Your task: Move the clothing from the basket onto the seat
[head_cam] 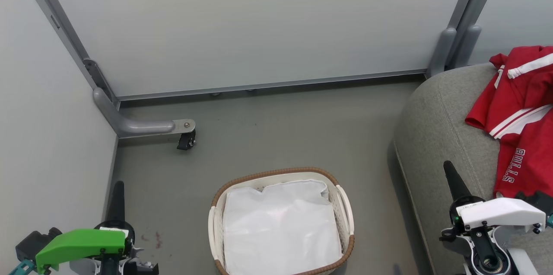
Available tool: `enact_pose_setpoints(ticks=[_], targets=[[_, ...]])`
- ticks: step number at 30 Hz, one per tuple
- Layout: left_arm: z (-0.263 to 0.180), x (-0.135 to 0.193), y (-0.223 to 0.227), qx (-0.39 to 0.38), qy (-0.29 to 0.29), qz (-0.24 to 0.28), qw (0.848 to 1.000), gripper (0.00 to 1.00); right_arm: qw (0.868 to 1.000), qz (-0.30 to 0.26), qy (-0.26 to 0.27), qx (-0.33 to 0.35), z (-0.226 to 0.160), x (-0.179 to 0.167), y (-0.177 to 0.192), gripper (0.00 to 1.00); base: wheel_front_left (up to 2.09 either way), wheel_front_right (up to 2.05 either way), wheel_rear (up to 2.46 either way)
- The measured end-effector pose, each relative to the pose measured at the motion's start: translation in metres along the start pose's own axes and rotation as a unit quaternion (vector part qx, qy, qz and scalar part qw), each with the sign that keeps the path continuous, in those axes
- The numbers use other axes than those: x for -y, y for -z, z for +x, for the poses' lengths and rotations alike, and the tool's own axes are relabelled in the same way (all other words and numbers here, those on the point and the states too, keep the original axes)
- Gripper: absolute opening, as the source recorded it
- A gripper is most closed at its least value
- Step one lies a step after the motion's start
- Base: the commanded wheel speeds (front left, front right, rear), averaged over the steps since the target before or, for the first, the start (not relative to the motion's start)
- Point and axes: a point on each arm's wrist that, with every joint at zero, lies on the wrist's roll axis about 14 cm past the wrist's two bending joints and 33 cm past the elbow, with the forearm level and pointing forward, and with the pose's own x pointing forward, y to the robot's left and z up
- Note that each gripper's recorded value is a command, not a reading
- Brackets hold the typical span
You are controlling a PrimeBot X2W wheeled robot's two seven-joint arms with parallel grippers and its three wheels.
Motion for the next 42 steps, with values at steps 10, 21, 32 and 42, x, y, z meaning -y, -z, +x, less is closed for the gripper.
enact_pose_setpoints(ticks=[10,21,32,42], targets=[[0.001,0.005,-0.001,-0.003,0.008,-0.039,0.999,0.00,0.999,0.044,-0.009,0.000,0.000,-0.005,-0.002,0.00,0.00,0.00,0.00],[0.003,0.011,-0.004,-0.003,0.019,-0.080,0.997,0.00,0.996,0.090,-0.017,0.000,-0.001,-0.008,-0.005,0.00,0.00,0.00,0.00],[0.004,0.018,-0.006,-0.005,0.031,-0.116,0.993,0.00,0.991,0.131,-0.026,-0.001,-0.002,-0.012,-0.007,0.00,0.00,0.00,0.00],[0.005,0.023,-0.009,-0.007,0.041,-0.146,0.988,0.00,0.986,0.165,-0.035,-0.003,-0.003,-0.016,-0.009,0.00,0.00,0.00,0.00]])
